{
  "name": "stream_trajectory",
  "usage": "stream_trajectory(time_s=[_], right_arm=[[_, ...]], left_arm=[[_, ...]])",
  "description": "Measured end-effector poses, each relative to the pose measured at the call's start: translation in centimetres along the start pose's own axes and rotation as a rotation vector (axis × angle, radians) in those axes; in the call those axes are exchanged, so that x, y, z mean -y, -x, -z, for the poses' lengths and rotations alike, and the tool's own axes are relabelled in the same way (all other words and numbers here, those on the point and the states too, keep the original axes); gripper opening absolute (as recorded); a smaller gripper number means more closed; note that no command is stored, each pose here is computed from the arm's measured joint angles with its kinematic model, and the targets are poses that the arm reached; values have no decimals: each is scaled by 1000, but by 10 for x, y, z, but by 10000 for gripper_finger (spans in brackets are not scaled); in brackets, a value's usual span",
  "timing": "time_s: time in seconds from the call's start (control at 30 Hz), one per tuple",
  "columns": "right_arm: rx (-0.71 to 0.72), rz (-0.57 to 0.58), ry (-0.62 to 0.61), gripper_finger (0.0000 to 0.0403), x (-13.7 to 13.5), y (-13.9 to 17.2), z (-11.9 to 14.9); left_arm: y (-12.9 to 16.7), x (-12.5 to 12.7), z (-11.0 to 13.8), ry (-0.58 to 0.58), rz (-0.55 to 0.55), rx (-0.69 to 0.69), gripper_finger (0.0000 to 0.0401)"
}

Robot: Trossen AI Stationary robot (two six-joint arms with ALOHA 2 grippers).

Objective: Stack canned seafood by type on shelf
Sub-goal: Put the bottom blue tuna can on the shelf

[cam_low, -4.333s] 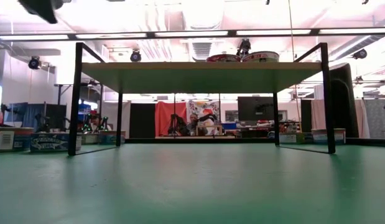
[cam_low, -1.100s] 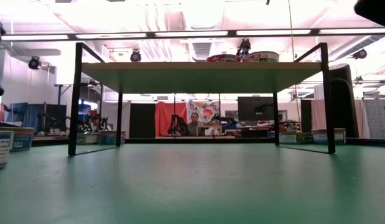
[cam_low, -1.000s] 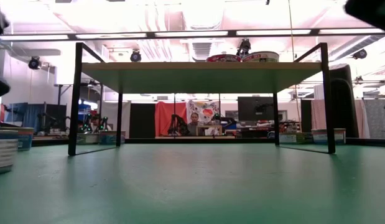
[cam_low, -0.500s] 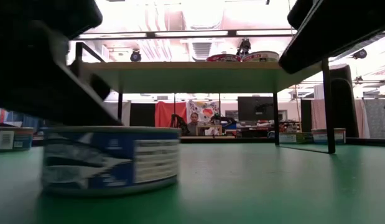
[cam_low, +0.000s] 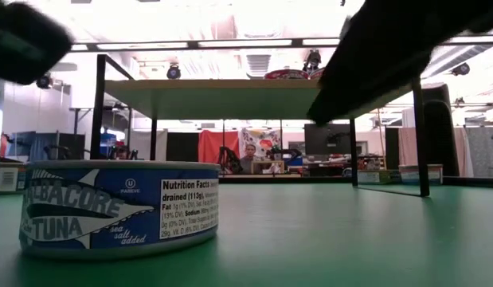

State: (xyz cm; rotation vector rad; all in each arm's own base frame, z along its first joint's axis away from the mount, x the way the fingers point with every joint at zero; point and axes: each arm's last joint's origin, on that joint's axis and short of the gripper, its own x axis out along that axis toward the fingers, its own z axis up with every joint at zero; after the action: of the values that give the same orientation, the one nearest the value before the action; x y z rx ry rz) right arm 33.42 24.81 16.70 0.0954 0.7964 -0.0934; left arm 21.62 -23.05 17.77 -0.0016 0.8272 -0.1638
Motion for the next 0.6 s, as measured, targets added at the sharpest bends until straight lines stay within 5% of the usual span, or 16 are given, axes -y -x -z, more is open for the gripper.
stream_trajectory(time_s=[0.17,0.33,0.6], right_arm=[[-11,9,49,365,3,-22,5],[-79,-1,121,385,7,-40,17],[-24,-33,85,385,11,-58,12]], left_arm=[[1,1,32,62,-24,-37,0],[-13,-8,43,162,-59,-36,14],[-43,-14,48,194,1,80,143]])
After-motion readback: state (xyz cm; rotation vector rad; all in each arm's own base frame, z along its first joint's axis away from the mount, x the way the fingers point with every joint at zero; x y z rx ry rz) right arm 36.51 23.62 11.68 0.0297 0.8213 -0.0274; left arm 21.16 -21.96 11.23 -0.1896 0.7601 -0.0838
